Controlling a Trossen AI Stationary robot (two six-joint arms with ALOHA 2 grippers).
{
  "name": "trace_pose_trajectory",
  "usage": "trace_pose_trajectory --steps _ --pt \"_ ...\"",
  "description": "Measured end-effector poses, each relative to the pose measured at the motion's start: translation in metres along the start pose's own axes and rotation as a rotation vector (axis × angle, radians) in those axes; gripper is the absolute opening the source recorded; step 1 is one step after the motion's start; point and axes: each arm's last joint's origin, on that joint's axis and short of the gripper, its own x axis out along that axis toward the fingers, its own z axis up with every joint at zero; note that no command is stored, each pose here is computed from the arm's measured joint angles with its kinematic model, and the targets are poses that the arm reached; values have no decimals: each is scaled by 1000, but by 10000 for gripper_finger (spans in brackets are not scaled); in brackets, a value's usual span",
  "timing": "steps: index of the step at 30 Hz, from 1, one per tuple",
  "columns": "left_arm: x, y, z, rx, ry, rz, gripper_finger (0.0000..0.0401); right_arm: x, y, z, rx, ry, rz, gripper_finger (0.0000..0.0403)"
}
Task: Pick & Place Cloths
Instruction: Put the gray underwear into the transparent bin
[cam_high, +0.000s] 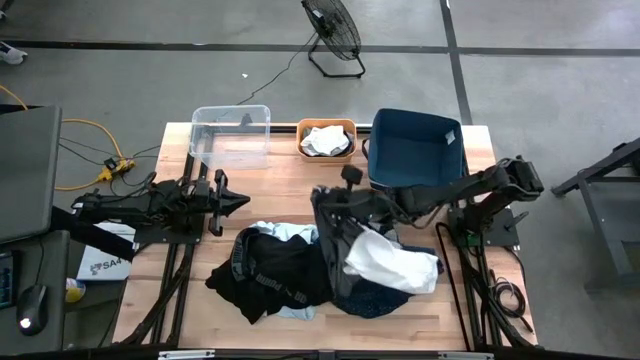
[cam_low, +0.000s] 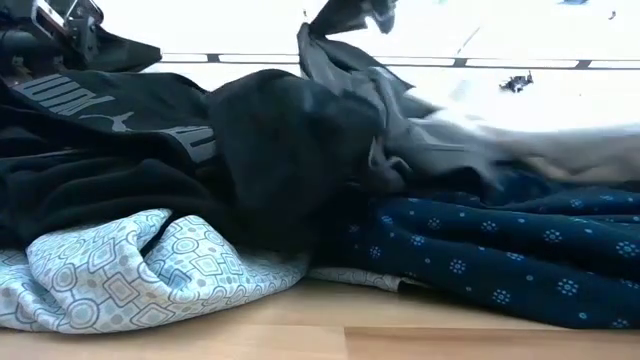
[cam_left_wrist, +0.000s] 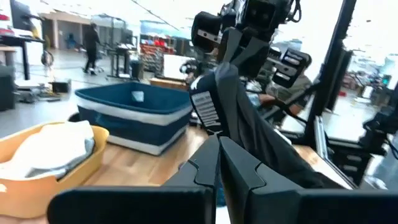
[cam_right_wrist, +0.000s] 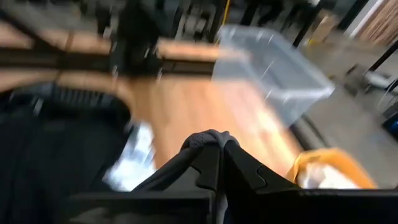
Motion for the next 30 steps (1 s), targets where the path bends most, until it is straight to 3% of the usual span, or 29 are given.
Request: trace_pose_trajectory --steps 4,11,15,21,30 --pt "2 0 1 10 -4 8 12 3 -14 13 14 -109 -41 4" --pt "6 0 -4 17 54 15 12 -20 -29 31 39 -193 -51 4" --pt "9 0 -8 20 94 12 12 -32 -32 23 110 -75 16 4" --pt "13 0 -12 18 139 5 12 -34 -22 -6 219 223 167 4" --pt "14 0 -14 3 156 7 12 -17 -11 -35 187 452 198 7"
